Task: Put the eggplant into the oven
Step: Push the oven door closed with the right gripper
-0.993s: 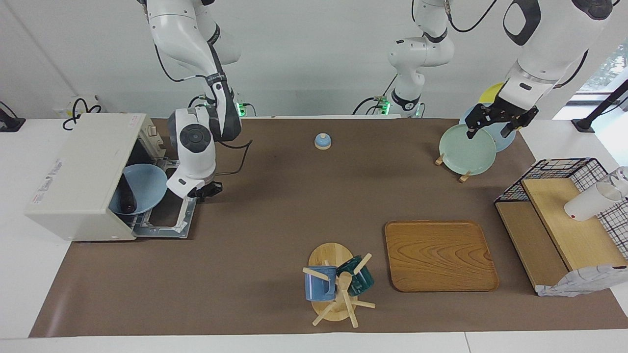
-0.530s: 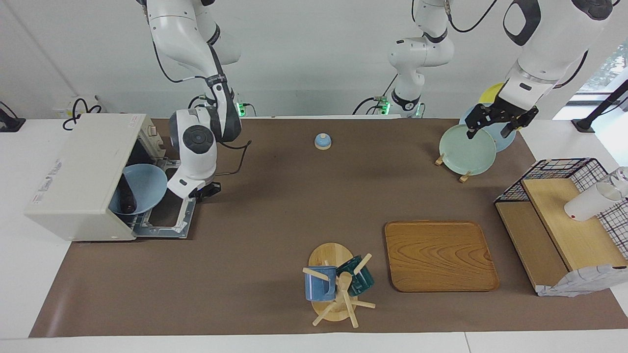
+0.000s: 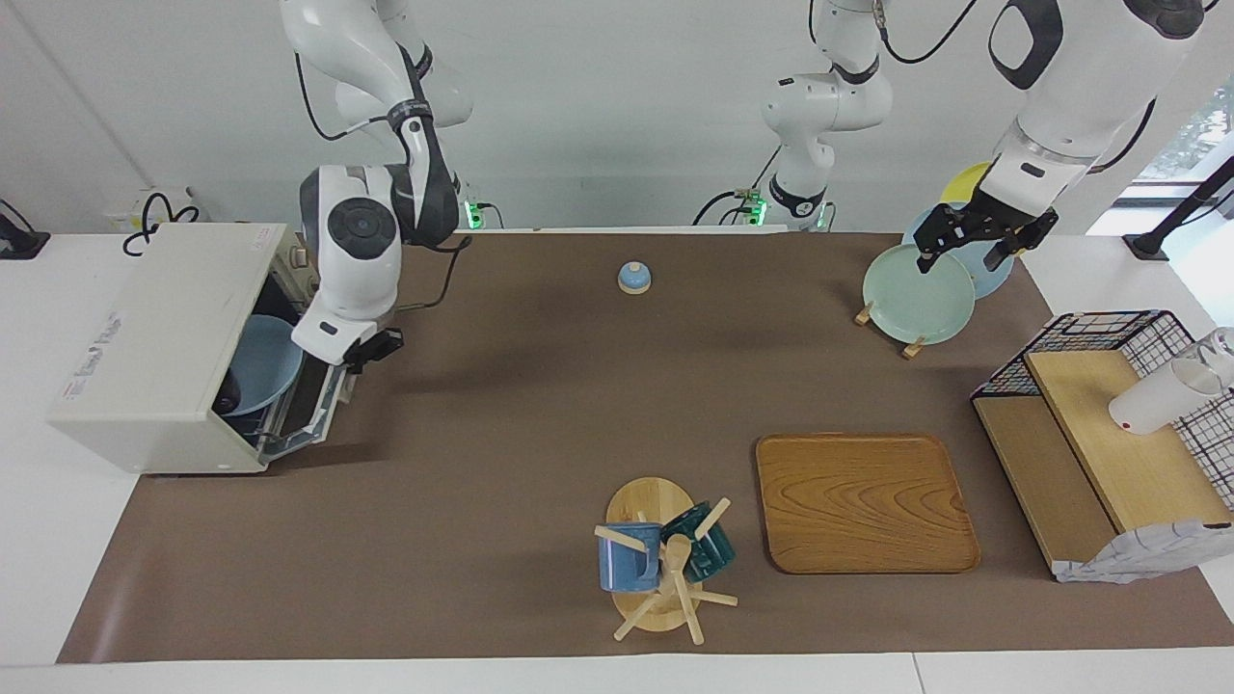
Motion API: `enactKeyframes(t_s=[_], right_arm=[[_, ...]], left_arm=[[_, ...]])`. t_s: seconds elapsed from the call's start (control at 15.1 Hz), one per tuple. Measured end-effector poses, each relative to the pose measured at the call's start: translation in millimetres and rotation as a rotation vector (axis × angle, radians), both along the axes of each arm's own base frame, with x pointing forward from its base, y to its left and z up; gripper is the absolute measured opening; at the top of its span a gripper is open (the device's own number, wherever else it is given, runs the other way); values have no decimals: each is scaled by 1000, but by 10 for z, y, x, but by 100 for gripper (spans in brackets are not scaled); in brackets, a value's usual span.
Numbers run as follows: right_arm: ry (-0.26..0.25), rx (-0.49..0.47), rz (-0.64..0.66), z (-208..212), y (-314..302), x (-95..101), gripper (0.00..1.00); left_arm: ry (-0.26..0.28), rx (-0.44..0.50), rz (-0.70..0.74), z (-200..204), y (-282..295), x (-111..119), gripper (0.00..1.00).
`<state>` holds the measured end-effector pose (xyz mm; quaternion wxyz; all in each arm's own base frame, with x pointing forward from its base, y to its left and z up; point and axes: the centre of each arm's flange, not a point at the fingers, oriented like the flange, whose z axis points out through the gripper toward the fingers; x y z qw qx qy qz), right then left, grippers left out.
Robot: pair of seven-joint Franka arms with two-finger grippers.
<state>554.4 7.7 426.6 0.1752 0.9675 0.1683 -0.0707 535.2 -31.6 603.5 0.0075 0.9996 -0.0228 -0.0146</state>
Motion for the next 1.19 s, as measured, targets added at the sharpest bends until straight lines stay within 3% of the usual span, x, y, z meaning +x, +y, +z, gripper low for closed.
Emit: enactKeyframes(t_s=[0.53, 0.6, 0.73, 0.86, 0.93, 1.19], right_arm=[[-6, 66, -20, 349, -709, -49, 1], [15, 87, -48, 385, -744, -71, 1], [60, 128, -101, 558, -762, -117, 15], [62, 143, -128, 921, -757, -151, 33], [53, 160, -141, 1142, -747, -185, 48], [-19, 266, -180, 1772, -750, -277, 88]], left_arm=[[0, 0, 0, 0, 0, 0, 100], [0, 0, 0, 0, 0, 0, 100], [0, 0, 0, 0, 0, 0, 100], [0, 0, 0, 0, 0, 0, 100], [0, 0, 0, 0, 0, 0, 100], [0, 0, 0, 0, 0, 0, 100]])
